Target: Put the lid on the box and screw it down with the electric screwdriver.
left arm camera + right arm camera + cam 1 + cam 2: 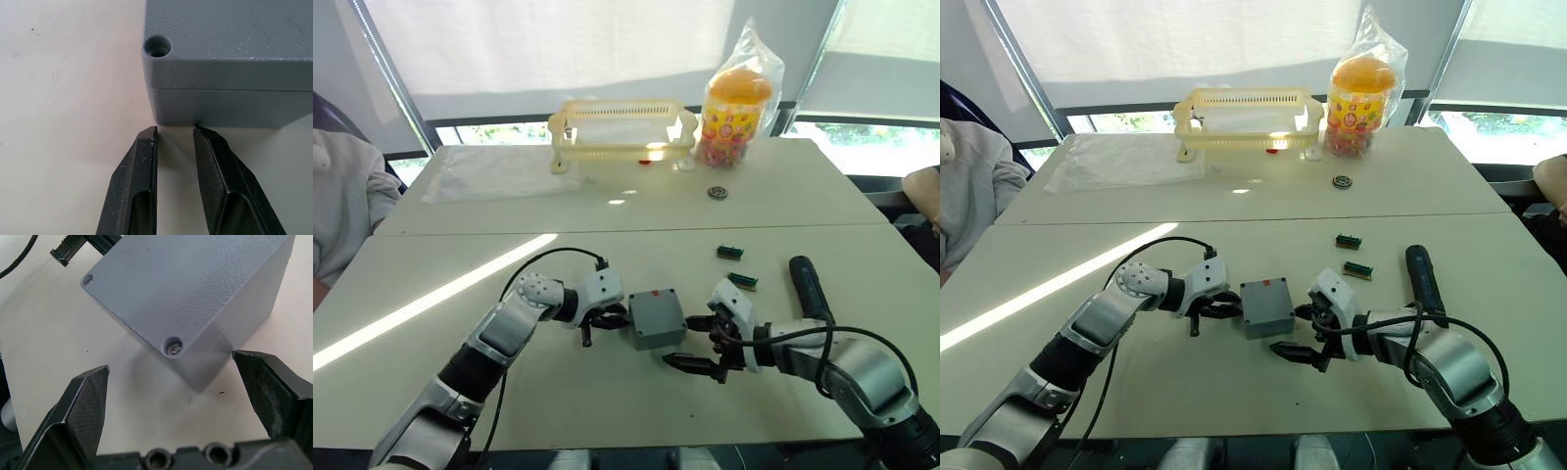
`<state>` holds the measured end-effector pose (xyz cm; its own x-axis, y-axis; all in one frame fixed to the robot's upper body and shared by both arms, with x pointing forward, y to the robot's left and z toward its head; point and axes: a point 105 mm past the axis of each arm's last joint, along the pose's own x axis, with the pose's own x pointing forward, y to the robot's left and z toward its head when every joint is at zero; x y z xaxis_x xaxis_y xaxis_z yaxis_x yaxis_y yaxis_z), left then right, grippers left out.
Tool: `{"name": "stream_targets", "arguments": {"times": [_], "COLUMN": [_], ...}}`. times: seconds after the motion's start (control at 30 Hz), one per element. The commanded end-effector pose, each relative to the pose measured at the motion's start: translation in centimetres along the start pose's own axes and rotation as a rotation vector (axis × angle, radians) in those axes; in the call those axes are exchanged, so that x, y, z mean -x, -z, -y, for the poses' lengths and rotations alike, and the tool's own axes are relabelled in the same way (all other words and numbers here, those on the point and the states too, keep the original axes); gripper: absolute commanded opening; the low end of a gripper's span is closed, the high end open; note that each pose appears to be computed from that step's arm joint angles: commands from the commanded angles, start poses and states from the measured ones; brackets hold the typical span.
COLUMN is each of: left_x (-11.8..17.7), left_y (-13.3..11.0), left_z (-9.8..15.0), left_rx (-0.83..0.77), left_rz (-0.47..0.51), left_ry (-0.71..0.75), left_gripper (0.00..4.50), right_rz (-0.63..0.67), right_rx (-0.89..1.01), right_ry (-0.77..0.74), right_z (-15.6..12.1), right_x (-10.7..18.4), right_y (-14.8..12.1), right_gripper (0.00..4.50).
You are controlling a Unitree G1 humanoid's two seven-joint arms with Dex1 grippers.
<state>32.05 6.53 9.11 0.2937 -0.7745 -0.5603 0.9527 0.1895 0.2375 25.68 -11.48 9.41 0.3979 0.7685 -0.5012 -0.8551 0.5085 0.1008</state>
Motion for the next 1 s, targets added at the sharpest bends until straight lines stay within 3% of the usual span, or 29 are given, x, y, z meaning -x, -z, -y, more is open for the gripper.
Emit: {"name": "stream_targets", "arguments": {"times": [0.03, 0.33, 0.53, 0.67, 0.73, 0.83, 1.0], "left_x": [-0.3, 0.0, 2.6, 5.2, 6.4, 7.2, 7.1], "left_y": [0.0, -0.4, -0.2, -1.7, -3.7, -6.0, -8.4], "left_z": [-0.7, -0.8, 0.1, -1.3, -2.6, -3.4, -2.8], "left_rx": [-0.014, -0.016, 0.007, 0.031, 0.073, 0.103, 0.076], "left_rz": [-0.013, 0.01, 0.009, 0.069, 0.158, 0.253, 0.315], "left_ry": [-0.043, -0.056, -0.02, -0.081, -0.141, -0.17, -0.166], "left_gripper": [1.13, 1.13, 1.13, 1.13, 1.13, 1.13, 1.13], "right_rz": [0.054, 0.051, 0.12, 0.24, 0.325, 0.372, 0.415], "right_rx": [0.039, 0.05, 0.11, 0.094, 0.076, 0.056, 0.035], "right_ry": [-0.036, 0.001, 0.132, 0.306, 0.416, 0.565, 0.75], "right_z": [-1.2, -0.5, 1.8, 5.3, 7.6, 10.7, 14.2], "right_x": [0.0, 0.4, 4.0, 8.5, 10.0, 10.2, 8.7], "right_y": [-1.4, -1.6, -3.5, -6.1, -7.6, -8.0, -7.2], "right_gripper": [4.42, 4.42, 4.42, 4.42, 4.42, 4.42, 4.42]}}
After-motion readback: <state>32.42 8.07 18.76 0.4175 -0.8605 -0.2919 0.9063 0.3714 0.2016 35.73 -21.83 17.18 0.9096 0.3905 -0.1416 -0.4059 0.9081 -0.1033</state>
